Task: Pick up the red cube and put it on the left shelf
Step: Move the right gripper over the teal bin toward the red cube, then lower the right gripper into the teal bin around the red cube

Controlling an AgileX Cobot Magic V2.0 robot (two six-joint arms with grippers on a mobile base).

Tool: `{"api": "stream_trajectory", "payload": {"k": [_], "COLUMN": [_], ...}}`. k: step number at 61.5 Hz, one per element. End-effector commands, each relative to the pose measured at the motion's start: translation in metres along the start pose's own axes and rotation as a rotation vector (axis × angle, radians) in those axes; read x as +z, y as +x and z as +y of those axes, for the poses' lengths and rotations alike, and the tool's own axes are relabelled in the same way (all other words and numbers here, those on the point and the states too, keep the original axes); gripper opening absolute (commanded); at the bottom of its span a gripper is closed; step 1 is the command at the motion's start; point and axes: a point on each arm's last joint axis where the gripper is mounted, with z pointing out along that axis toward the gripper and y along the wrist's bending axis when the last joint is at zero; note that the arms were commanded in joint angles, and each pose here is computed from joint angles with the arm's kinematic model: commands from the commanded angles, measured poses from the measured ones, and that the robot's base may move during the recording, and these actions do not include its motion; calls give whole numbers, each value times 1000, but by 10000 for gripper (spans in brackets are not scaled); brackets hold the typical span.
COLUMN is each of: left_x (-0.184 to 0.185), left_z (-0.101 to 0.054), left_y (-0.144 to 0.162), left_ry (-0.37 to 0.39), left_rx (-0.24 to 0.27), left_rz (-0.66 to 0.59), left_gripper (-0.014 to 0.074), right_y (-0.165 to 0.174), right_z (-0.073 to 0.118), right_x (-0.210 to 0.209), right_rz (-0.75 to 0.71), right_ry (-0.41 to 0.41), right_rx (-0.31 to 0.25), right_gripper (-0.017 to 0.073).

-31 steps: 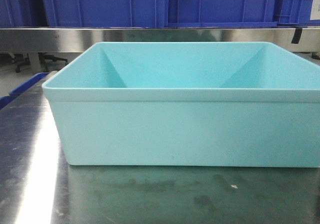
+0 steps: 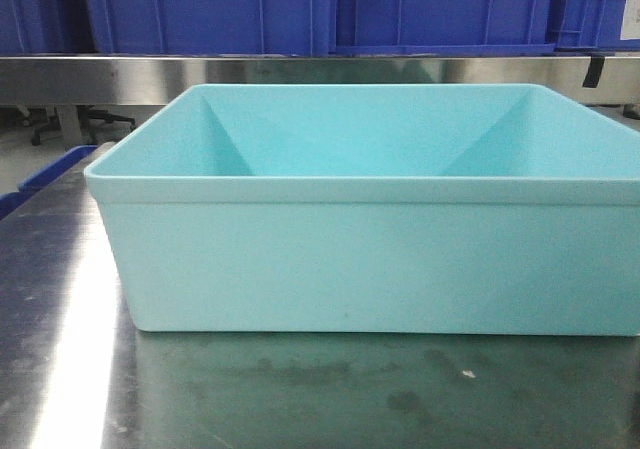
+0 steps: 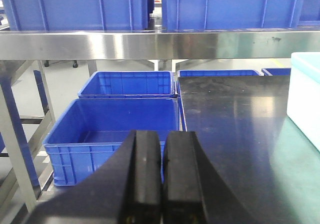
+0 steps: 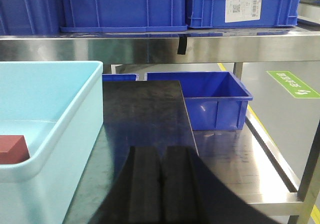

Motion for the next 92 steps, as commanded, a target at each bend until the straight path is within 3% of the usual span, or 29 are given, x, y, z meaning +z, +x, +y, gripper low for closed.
{"api": "stream_trajectory", "payload": {"k": [1,16,23,34,52,63,72,82,92], "left_x": [0,0,0,0,0,0,0,0,0], "left_z": [0,0,0,0,0,0,0,0,0], "left_y": [-1,-1,-1,-1,-1,-1,-1,-1,-1], "left_ry": [4,4,4,4,4,4,4,4,4], "left_rx": [-7,-7,-7,-7,-7,-7,-7,-7,-7], "left_rz": [-78,-78,-78,-78,-78,-78,-78,-78,-78], "left_gripper": [101,101,101,101,101,101,101,101,101], "right_y": [-15,-18,-27,-72,-169,-208,-232,-244,-232], "right_z": [0,0,0,3,11,22,41,80,130], "right_x": [-3,-4,-5,-18,-19,4,36,79,126], "right_rz": [-135,-162,-254,-385,-168,-29,165,339,516], "right_ry": [4,4,4,-4,-18,-140,-277,-442,-554], "right_rx": [1,1,1,1,-3,-9,-34,-106,-175], "right_gripper": [39,39,39,39,39,39,39,39,41]}}
